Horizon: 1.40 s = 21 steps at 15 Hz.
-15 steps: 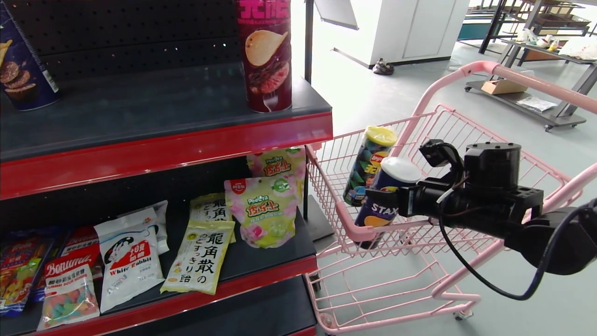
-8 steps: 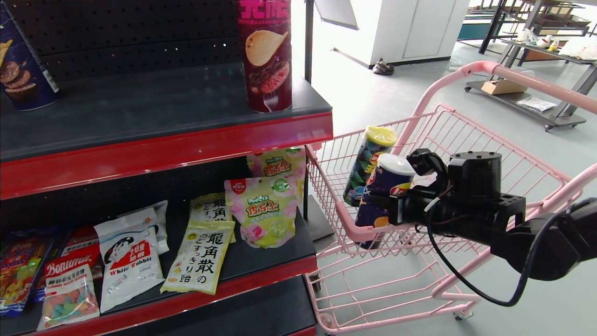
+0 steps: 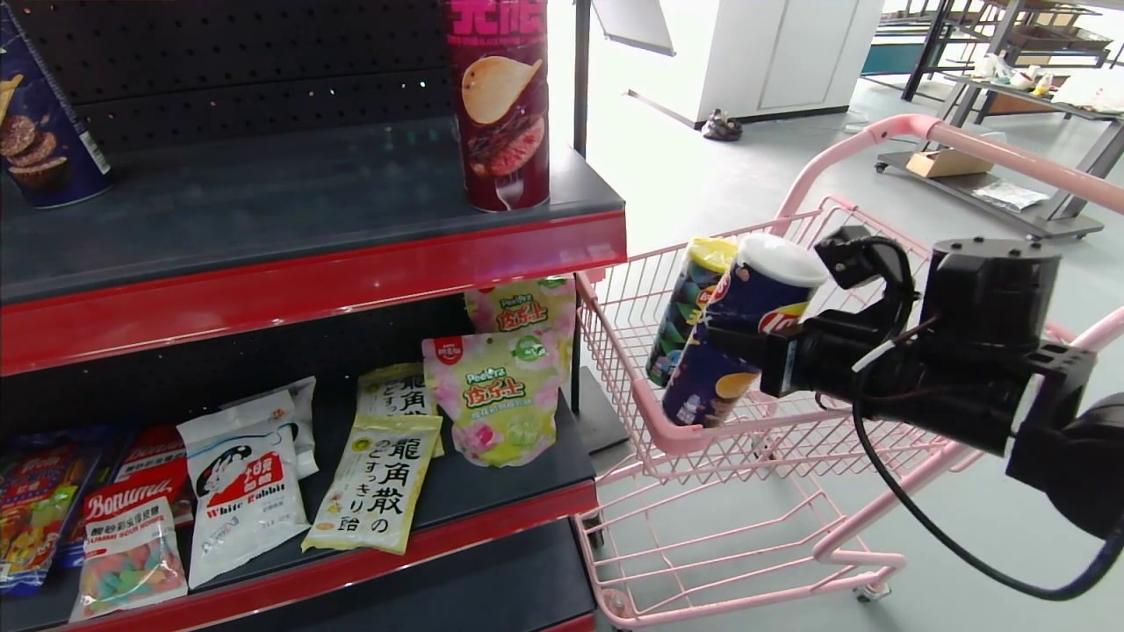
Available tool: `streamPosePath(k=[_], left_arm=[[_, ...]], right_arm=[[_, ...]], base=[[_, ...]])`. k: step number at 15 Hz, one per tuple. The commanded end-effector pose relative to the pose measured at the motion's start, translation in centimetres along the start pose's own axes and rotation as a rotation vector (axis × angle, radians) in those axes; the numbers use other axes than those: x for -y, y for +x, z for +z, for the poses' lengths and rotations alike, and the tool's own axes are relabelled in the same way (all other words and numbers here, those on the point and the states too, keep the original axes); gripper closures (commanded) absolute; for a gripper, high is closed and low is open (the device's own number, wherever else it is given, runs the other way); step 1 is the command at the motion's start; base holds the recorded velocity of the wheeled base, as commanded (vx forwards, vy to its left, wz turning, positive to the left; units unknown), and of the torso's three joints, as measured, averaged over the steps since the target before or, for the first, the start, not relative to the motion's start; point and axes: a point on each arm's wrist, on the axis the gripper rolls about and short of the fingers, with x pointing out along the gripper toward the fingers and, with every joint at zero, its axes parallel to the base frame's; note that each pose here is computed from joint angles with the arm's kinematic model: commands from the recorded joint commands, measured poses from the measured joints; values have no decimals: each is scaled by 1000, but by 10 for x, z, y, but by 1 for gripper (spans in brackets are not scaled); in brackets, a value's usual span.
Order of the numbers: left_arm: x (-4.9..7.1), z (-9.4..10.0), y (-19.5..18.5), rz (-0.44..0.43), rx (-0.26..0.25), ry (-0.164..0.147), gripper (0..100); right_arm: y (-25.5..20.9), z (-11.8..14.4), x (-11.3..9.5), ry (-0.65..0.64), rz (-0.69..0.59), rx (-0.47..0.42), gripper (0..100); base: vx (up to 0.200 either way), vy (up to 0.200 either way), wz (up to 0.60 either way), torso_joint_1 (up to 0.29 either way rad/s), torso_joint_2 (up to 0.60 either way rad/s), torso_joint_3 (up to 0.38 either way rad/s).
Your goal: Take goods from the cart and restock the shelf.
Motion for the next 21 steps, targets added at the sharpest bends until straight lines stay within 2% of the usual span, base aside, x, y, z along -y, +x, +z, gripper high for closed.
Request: streamPosePath(k=[1, 5, 6, 8, 9, 10, 12, 15, 16, 17, 18, 21], left_arm=[[0, 0, 0, 0, -1, -1, 0], [0, 0, 0, 0, -1, -1, 0], [0, 0, 0, 0, -1, -1, 0], [0, 0, 0, 0, -1, -1, 0], [0, 0, 0, 0, -1, -1, 0], [0, 0, 0, 0, -1, -1, 0], [0, 0, 0, 0, -1, -1, 0], [0, 0, 0, 0, -1, -1, 0], [0, 0, 0, 0, -1, -1, 0], [0, 0, 0, 0, -1, -2, 0], [0, 0, 0, 0, -1, -2, 0], [0, 0, 0, 0, -1, -1, 0]], right_arm=[[-21, 36, -8, -48, 14, 138, 100], [-49, 69, -15, -104, 13, 222, 100], [-68, 85, -19, -116, 10, 251, 100], [-106, 100, -25, -137, -32, 277, 100], [-115, 99, -26, -139, -38, 274, 100], [-137, 93, -29, -139, -56, 260, 100], [-191, 50, -30, -118, -147, 165, 100], [-231, -4, -27, -99, -252, 136, 100], [-236, -12, -25, -98, -302, 135, 100], [-240, -26, -22, -98, -346, 97, 100], [-240, -30, -22, -92, -348, 83, 100], [-239, -43, -14, -115, -461, 26, 100]], base=[[0, 0, 0, 0, 0, 0], [0, 0, 0, 0, 0, 0], [0, 0, 0, 0, 0, 0], [0, 0, 0, 0, 0, 0], [0, 0, 0, 0, 0, 0], [0, 0, 0, 0, 0, 0], [0, 0, 0, 0, 0, 0], [0, 0, 0, 0, 0, 0], [0, 0, 0, 0, 0, 0], [0, 0, 0, 0, 0, 0], [0, 0, 0, 0, 0, 0], [0, 0, 0, 0, 0, 0]])
